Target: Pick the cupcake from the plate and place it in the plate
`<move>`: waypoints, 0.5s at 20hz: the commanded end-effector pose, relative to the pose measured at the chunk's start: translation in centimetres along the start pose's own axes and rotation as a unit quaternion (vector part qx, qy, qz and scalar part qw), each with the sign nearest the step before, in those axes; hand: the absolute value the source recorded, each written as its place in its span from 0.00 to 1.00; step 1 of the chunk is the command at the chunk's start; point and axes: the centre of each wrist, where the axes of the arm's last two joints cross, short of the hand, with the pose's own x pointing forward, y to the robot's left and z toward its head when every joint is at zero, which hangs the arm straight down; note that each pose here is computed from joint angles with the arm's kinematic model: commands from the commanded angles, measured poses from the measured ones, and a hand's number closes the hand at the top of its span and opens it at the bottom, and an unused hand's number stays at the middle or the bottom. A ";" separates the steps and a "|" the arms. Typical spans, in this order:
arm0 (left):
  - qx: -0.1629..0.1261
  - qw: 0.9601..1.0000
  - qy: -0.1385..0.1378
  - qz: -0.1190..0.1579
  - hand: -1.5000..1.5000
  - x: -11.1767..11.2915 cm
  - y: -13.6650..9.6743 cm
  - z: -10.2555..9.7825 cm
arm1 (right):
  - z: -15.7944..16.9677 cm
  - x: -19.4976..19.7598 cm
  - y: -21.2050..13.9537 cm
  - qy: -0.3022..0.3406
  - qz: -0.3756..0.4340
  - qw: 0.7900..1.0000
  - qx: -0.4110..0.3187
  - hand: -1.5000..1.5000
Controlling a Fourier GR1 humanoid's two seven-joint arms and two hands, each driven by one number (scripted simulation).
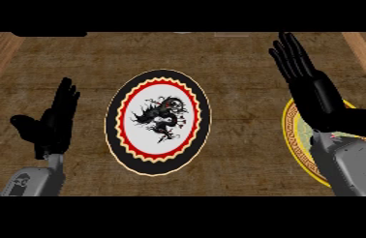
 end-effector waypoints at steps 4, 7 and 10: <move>-0.079 0.991 -0.094 -0.057 0.50 5.9 -0.6 -1.9 | -1.3 -2.0 0.9 0.035 0.012 0.997 0.073 1.00; -0.090 0.988 -0.104 -0.064 0.50 6.5 -0.3 -2.2 | 0.6 -1.0 -5.7 0.139 0.314 0.935 0.081 1.00; -0.111 0.985 -0.114 -0.070 0.50 7.9 0.4 -2.4 | 3.7 -5.4 -3.2 0.186 0.365 0.912 0.038 1.00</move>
